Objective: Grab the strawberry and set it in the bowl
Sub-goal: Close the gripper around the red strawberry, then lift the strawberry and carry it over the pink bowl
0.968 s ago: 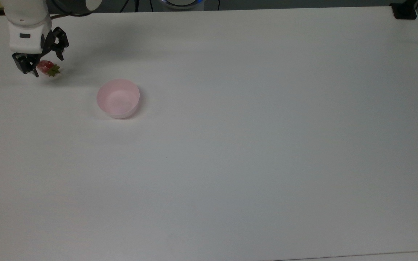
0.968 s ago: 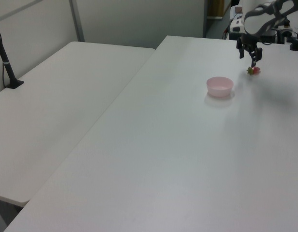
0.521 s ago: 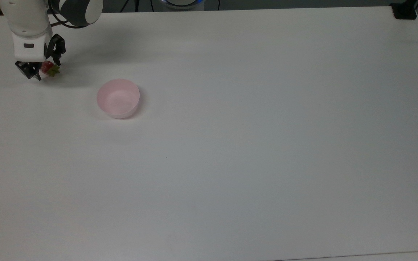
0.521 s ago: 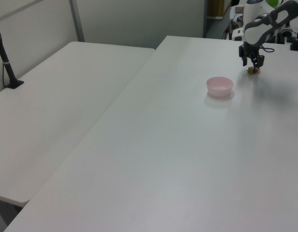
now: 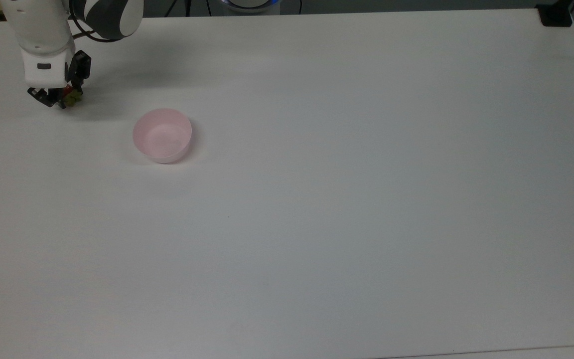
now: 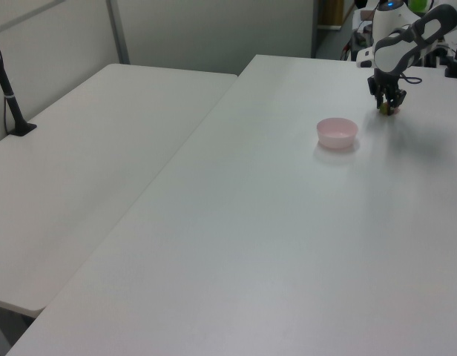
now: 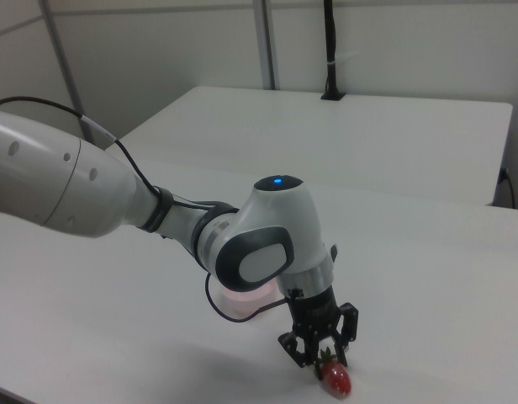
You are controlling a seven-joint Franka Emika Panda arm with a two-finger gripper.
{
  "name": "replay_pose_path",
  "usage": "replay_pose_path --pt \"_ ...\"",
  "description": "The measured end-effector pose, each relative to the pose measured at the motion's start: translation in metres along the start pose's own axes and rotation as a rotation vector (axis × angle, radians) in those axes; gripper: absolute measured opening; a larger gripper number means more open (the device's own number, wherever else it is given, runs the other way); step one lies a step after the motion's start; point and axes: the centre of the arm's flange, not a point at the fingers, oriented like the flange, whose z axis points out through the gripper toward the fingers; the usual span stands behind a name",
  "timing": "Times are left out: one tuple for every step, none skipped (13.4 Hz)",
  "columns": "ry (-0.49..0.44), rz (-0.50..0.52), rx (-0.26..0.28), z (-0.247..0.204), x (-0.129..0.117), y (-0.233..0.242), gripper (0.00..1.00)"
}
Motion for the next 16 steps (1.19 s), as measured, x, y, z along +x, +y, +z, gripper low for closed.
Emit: replay_pose_path --pt "0.000 0.000 0.000 0.000 0.000 0.000 0.46" --pt "0.000 0.001 0.000 0.000 0.000 0.000 0.46" --pt "0.000 0.001 0.000 0.000 -0.001 0.000 0.44" --pt "0.000 0.002 0.000 0.000 -0.001 0.000 0.44" --pt "0.000 0.005 -0.002 -0.001 -0.003 0.000 0.43" --pt "0.001 0.006 -0.004 -0.002 -0.004 0.001 0.42" --pt "0.002 0.008 -0.007 -0.004 -0.004 0.001 0.40" --pt "0.003 0.011 -0.011 -0.006 -0.006 0.002 0.40" --pt "0.004 0.015 -0.013 -0.008 -0.008 0.002 0.39" --pt "0.005 0.018 -0.015 -0.009 -0.010 0.003 0.39" --pt "0.007 0.023 -0.021 -0.012 -0.013 0.003 0.39" --pt "0.015 0.030 -0.021 -0.021 -0.016 0.004 0.39" --pt "0.026 0.038 -0.004 -0.041 -0.021 0.007 0.39" --pt "0.035 0.045 0.009 -0.060 -0.024 0.011 0.39" --pt "0.047 0.058 0.023 -0.085 -0.028 0.016 0.39" --pt "0.074 0.085 0.029 -0.124 -0.031 0.022 0.39"
